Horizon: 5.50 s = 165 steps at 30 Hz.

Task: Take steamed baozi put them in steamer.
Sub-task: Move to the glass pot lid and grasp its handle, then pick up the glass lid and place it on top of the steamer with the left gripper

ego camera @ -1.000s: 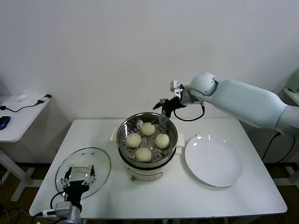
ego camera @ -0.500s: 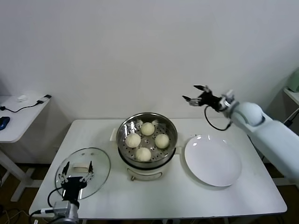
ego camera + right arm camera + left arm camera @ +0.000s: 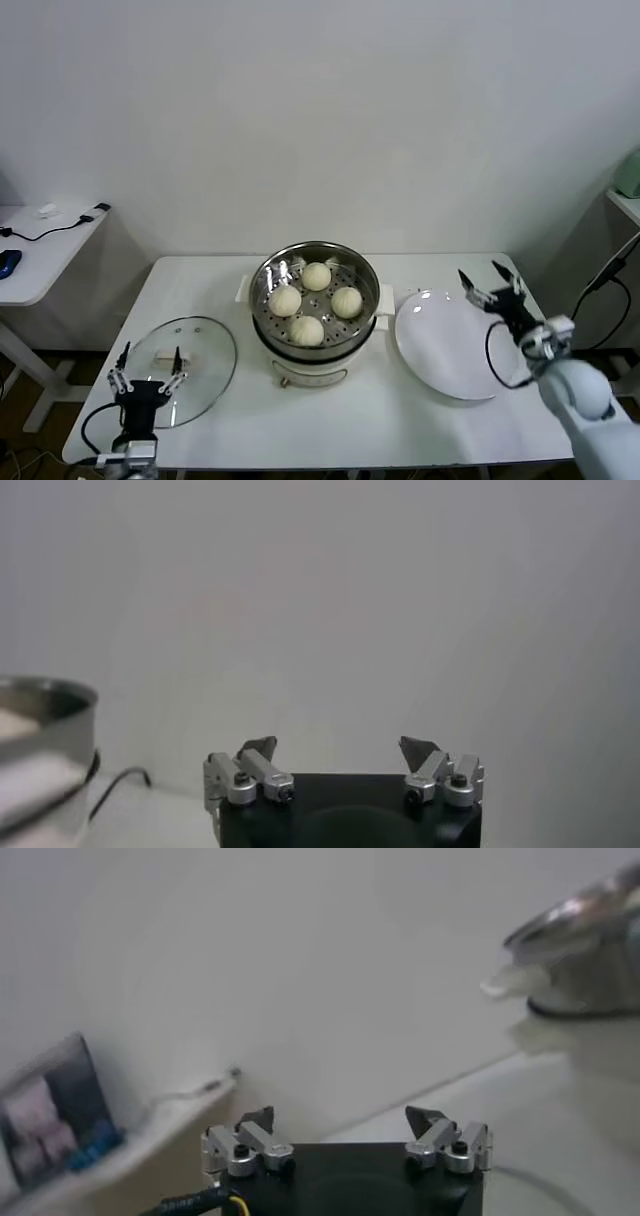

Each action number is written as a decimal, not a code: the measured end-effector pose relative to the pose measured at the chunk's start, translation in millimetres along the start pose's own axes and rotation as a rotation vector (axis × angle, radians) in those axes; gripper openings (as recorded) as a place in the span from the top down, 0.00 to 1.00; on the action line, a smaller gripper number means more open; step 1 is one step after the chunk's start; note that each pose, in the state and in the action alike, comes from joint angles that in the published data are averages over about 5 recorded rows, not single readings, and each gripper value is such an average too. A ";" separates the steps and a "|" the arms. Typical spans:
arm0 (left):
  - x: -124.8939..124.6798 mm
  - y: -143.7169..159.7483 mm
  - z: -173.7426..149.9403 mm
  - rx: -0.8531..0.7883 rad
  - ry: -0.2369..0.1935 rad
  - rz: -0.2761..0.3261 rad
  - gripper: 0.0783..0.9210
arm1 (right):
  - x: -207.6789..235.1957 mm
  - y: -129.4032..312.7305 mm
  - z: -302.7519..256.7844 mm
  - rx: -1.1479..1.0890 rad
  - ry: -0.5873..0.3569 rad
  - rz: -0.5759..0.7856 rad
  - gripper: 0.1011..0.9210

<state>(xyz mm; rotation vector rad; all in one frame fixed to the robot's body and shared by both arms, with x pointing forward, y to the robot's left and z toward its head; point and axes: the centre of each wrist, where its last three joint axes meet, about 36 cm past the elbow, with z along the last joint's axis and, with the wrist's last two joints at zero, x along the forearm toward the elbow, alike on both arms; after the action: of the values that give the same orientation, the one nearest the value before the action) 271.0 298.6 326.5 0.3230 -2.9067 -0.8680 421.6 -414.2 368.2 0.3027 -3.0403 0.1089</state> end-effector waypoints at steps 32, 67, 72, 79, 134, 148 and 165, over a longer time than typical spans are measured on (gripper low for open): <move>-48.0 8.7 121.2 -0.932 -0.146 0.051 0.12 | 99.6 37.2 62.1 -0.088 0.039 0.179 0.12; -66.0 -25.6 121.0 -1.011 -0.068 0.062 0.93 | 113.1 44.9 76.7 -0.106 0.049 0.194 0.12; -68.9 -17.0 106.6 -0.998 -0.065 0.044 0.93 | 114.9 46.6 75.6 -0.105 0.047 0.190 0.12; -76.4 11.7 70.8 -0.967 -0.057 -0.009 0.93 | 116.5 46.5 71.7 -0.101 0.039 0.190 0.12; -50.0 -171.7 -268.0 -0.817 -0.090 0.070 0.93 | 123.6 53.4 74.3 -0.038 0.061 0.235 0.12; -60.2 -201.2 -256.5 -0.870 -0.069 0.057 0.93 | 127.2 49.5 77.2 -0.028 0.051 0.250 0.12; -70.4 -213.5 -235.5 -0.940 -0.078 0.007 0.93 | 130.4 50.1 80.9 -0.018 0.037 0.246 0.12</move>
<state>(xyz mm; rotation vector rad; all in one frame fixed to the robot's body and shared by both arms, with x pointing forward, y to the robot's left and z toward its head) 411.5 15.3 403.5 0.1815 -2.1921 -2.0902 278.0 -396.8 296.5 -0.0749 -3.0260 0.1016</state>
